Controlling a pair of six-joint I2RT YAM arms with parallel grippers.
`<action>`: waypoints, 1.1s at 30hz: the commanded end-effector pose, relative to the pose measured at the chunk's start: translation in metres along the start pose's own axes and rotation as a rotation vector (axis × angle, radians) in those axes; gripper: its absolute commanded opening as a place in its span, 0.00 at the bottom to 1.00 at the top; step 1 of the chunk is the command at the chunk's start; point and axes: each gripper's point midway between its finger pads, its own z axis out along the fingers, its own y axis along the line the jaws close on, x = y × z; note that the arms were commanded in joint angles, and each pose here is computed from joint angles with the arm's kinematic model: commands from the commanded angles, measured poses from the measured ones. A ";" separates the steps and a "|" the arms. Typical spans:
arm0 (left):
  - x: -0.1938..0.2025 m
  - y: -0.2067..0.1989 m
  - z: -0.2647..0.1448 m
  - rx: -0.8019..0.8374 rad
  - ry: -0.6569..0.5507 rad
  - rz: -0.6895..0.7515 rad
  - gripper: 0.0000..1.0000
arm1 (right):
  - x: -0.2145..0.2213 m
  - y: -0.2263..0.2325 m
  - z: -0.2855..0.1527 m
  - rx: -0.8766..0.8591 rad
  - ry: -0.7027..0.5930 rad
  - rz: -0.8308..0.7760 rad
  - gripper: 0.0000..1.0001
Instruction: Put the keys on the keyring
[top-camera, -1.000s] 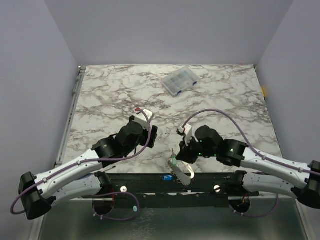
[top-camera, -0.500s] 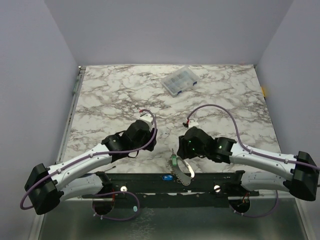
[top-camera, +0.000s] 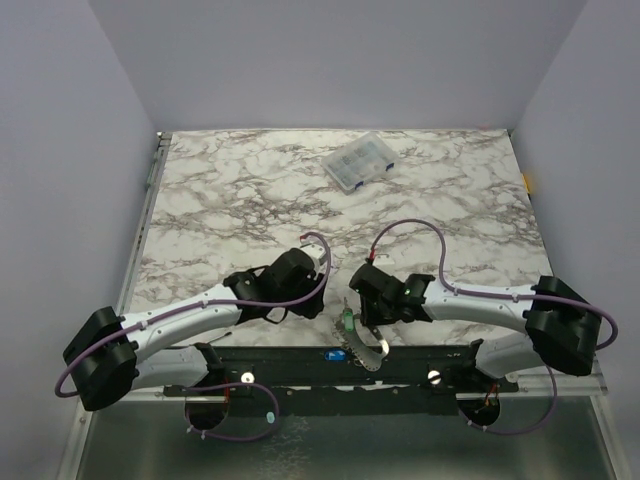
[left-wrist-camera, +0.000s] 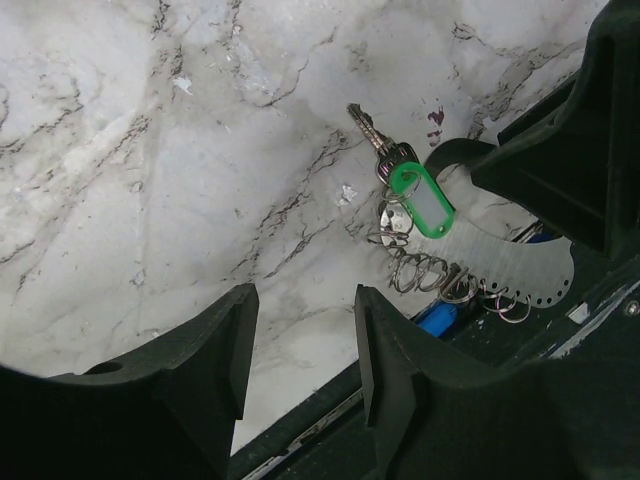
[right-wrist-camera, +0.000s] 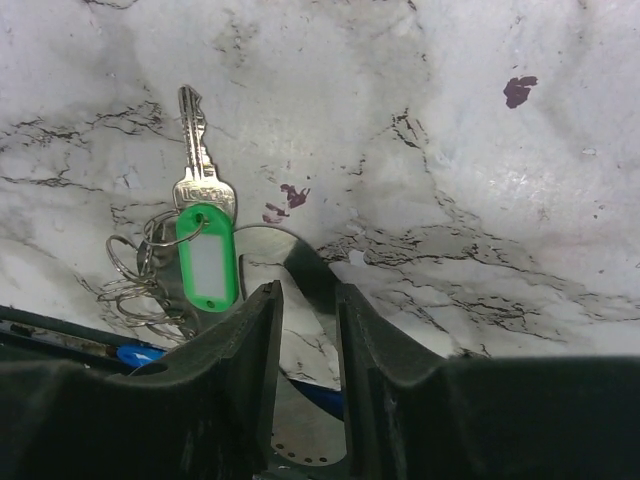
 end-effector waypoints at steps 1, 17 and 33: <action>-0.023 -0.001 -0.009 -0.016 -0.059 0.079 0.49 | -0.014 0.020 -0.007 -0.056 -0.037 0.028 0.36; -0.057 0.038 -0.026 -0.207 -0.192 0.127 0.50 | 0.000 0.059 0.019 -0.196 0.052 0.084 0.47; -0.070 0.059 -0.036 -0.249 -0.244 0.074 0.50 | -0.095 0.040 0.077 -0.133 -0.089 0.091 0.49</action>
